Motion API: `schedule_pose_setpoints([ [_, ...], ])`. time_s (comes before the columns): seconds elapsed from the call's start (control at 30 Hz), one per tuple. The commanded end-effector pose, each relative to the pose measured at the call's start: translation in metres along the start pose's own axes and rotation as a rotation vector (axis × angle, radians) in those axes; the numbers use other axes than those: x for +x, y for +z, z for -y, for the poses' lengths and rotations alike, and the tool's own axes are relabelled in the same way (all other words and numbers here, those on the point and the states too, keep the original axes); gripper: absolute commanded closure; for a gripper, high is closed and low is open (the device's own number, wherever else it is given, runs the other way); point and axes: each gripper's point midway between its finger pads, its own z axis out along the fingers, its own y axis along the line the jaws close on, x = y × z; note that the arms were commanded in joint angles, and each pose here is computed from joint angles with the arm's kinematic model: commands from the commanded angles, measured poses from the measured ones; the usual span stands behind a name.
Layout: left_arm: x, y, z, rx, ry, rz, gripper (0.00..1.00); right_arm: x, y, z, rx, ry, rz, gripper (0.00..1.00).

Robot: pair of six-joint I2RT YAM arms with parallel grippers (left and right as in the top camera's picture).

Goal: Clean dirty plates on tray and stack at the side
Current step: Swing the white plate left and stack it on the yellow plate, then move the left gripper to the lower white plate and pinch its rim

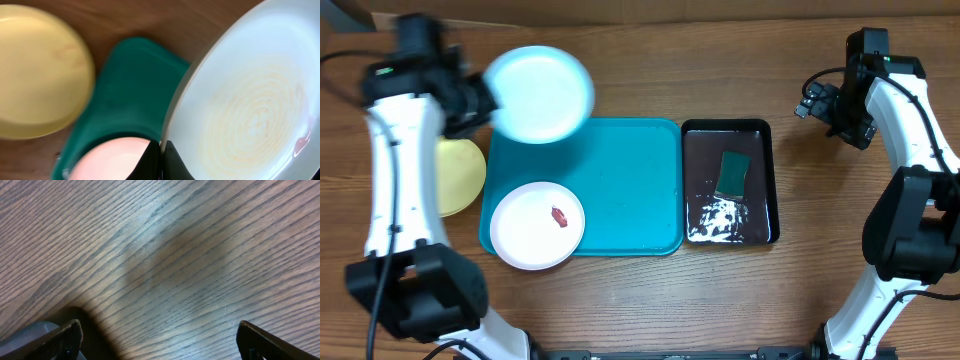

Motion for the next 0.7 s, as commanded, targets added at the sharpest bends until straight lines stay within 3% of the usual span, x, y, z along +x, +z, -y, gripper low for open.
schedule_pose_setpoints([
  [0.0, -0.013, -0.009, -0.060, -0.024, -0.157, 0.006, 0.96, -0.006, -0.013, -0.006, -0.024, -0.006, 0.032, 0.00],
  [0.17, -0.022, -0.018, -0.143, -0.095, -0.352, 0.047, 0.96, -0.006, -0.013, -0.006, -0.024, -0.006, 0.032, 0.00],
  [0.37, -0.006, 0.003, -0.214, -0.216, -0.493, 0.065, 0.96, -0.006, -0.013, -0.006, -0.024, -0.006, 0.032, 0.00],
  [0.67, 0.021, 0.055, -0.242, -0.245, -0.529, 0.068, 0.96, -0.006, -0.013, -0.006, -0.024, -0.006, 0.032, 0.00],
])
